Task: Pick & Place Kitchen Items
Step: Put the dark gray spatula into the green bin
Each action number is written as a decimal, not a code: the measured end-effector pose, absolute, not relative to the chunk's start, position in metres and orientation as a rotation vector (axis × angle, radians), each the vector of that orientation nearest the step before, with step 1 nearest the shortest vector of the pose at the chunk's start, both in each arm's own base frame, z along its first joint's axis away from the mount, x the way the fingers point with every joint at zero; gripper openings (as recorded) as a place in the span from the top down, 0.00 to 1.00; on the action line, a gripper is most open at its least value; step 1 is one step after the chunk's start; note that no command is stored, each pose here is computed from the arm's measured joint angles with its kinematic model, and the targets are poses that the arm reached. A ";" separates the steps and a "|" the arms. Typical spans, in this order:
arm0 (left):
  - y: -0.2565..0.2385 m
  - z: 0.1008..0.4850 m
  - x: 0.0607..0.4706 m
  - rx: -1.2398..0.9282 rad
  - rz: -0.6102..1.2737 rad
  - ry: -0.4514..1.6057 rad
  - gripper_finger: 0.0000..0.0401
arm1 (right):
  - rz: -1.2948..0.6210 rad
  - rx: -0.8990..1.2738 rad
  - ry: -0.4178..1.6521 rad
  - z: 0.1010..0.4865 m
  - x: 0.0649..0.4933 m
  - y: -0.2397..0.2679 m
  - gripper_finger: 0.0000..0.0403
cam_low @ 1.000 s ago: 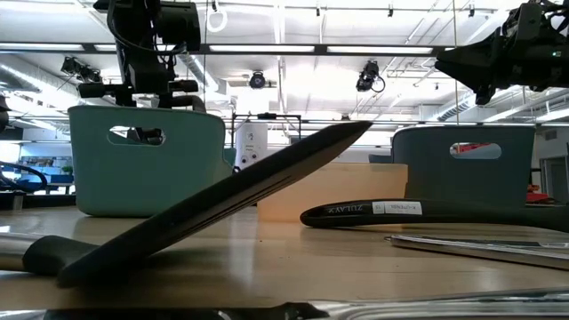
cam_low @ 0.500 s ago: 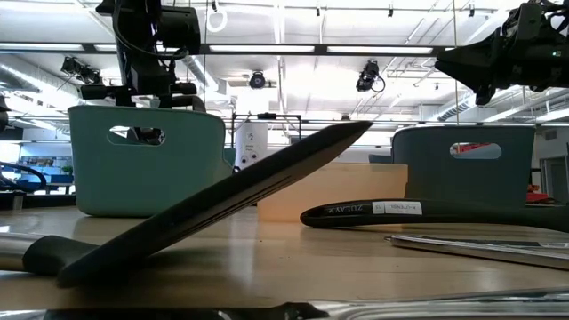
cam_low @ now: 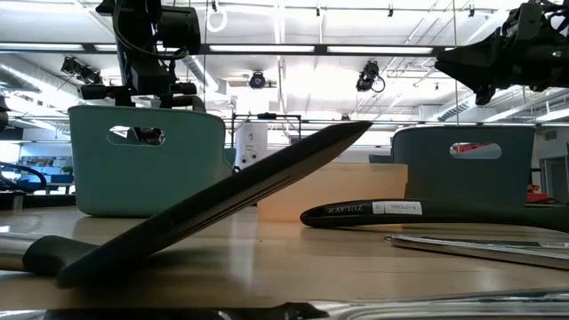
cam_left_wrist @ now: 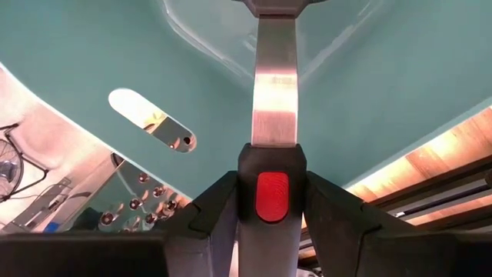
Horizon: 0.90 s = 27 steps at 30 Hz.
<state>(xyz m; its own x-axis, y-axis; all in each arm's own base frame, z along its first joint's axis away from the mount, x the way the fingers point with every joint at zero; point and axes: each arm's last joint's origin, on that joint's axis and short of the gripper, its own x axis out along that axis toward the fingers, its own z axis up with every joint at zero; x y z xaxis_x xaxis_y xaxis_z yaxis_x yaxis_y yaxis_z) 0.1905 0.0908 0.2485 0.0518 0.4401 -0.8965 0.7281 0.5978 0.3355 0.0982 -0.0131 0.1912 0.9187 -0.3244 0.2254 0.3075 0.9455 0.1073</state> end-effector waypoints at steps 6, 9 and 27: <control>0.091 0.249 0.191 1.010 -0.267 1.583 0.64 | -0.325 0.069 -0.241 0.191 0.098 -0.013 0.71; 0.091 0.249 0.191 1.016 -0.271 1.587 0.64 | -0.325 0.069 -0.241 0.191 0.098 -0.013 0.71; 0.092 0.249 0.187 1.140 -0.344 1.682 0.66 | -0.325 0.069 -0.241 0.191 0.098 -0.013 0.71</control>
<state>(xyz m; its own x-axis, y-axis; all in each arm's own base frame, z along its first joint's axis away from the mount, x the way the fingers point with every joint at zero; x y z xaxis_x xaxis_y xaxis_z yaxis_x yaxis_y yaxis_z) 0.1866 0.0918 0.2493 -0.0206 0.5168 -0.8559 0.8115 0.5087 0.2876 0.0983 -0.0131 0.1911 0.9192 -0.3244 0.2233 0.3080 0.9455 0.1057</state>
